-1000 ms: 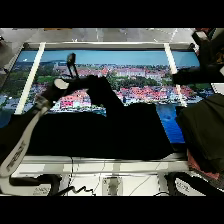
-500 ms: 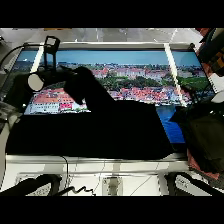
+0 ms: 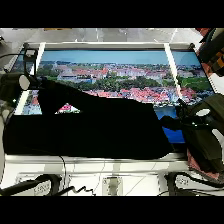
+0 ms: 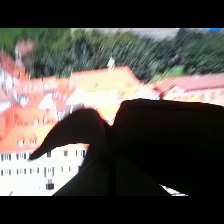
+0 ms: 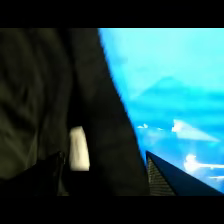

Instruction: Fold the clothes and pants, and hang the long-sleeved shirts on hangers.

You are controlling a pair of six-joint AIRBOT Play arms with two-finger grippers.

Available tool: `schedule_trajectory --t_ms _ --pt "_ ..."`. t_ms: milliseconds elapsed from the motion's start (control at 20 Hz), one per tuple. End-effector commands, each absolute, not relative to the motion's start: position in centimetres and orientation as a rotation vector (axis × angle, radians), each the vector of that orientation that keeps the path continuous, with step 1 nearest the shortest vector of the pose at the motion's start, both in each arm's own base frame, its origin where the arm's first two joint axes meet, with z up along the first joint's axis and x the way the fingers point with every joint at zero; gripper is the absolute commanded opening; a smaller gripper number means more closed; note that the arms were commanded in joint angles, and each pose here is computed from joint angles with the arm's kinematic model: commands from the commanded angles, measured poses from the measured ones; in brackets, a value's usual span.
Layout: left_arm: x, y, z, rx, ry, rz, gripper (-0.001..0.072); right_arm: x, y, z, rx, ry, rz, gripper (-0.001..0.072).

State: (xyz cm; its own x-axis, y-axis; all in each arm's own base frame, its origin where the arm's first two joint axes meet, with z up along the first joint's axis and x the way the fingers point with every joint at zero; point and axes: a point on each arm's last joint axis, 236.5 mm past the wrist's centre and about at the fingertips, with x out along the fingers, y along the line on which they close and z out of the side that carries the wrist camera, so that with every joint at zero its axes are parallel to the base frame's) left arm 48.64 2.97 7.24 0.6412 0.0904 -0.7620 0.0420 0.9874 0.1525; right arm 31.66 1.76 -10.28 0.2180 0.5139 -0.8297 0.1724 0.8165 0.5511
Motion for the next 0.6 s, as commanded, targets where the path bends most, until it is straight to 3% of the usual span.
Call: schedule_trajectory --t_ms 0,150,300,550 --pt "48.7 4.2 2.8 0.156 0.977 0.050 0.0008 32.9 2.0 -12.3 0.711 1.358 0.228 0.0591" --pt "48.8 4.0 0.4 0.159 1.026 0.041 0.0008 31.2 4.4 -12.3 0.734 1.421 0.389 0.0547" --pt "48.9 3.8 -0.9 0.161 1.051 0.036 0.0008 29.3 6.3 -11.3 0.695 1.443 0.585 0.0547" --pt "48.9 3.8 -0.9 0.160 1.051 0.035 0.0008 29.5 7.5 -10.0 0.684 1.384 0.698 0.0547"
